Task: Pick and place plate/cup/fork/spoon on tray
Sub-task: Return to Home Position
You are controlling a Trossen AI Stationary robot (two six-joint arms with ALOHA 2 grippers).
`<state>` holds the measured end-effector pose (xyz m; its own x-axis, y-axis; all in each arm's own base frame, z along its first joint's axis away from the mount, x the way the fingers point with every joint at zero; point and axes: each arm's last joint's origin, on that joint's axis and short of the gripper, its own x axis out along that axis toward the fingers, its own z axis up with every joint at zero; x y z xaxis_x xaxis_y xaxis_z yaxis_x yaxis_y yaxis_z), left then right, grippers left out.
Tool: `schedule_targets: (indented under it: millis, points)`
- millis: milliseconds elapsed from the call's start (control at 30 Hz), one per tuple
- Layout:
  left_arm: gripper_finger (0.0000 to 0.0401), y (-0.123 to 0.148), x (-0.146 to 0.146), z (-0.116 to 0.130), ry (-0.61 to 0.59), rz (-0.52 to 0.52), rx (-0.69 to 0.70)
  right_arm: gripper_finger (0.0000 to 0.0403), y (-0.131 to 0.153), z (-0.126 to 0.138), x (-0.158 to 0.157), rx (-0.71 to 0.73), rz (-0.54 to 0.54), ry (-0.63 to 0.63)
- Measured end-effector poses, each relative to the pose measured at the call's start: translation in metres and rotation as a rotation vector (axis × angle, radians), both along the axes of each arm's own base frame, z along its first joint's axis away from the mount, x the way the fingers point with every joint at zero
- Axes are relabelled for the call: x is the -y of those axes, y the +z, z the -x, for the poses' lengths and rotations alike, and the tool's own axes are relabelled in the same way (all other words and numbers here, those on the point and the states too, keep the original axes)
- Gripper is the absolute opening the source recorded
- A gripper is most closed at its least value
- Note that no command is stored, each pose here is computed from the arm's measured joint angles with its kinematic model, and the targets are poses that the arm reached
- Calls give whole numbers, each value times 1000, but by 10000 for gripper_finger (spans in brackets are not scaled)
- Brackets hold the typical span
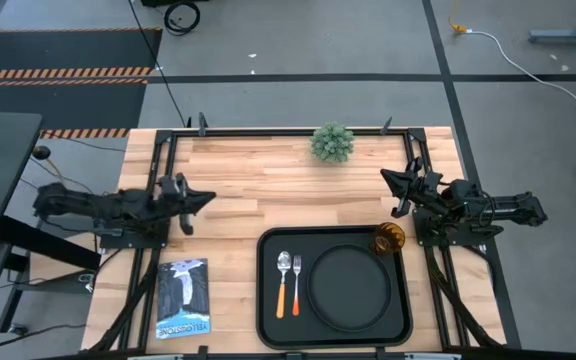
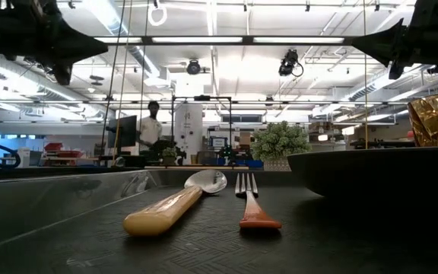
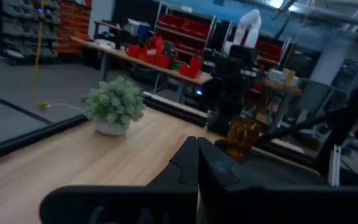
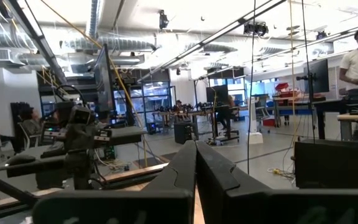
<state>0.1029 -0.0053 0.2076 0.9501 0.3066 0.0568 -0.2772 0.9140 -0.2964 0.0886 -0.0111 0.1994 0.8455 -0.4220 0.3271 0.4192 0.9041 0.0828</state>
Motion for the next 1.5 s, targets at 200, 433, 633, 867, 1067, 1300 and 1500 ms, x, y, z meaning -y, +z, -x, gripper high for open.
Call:
schedule_targets:
  millis: [200,433,633,867,1067,1300,1500]
  points:
    - [0,3,-4,16,46,-34,54,14,0,0,0,0,0,0]
    - [0,-1,-5,18,68,-159,15,14,0,0,0,0,0,0]
    - [0,-27,-1,9,-6,-256,14,14,0,0,0,0,0,0]
    - [0,-26,1,9,-75,-317,14,14,0,0,0,0,0,0]
    - [3,-26,3,8,-147,-285,36,14,0,0,0,0,0,0]
    - [25,-26,4,8,-176,-243,53,14,0,0,0,1,0,0]
    - [8,-27,5,8,-211,-269,43,14,-8,-3,0,-96,8,1]
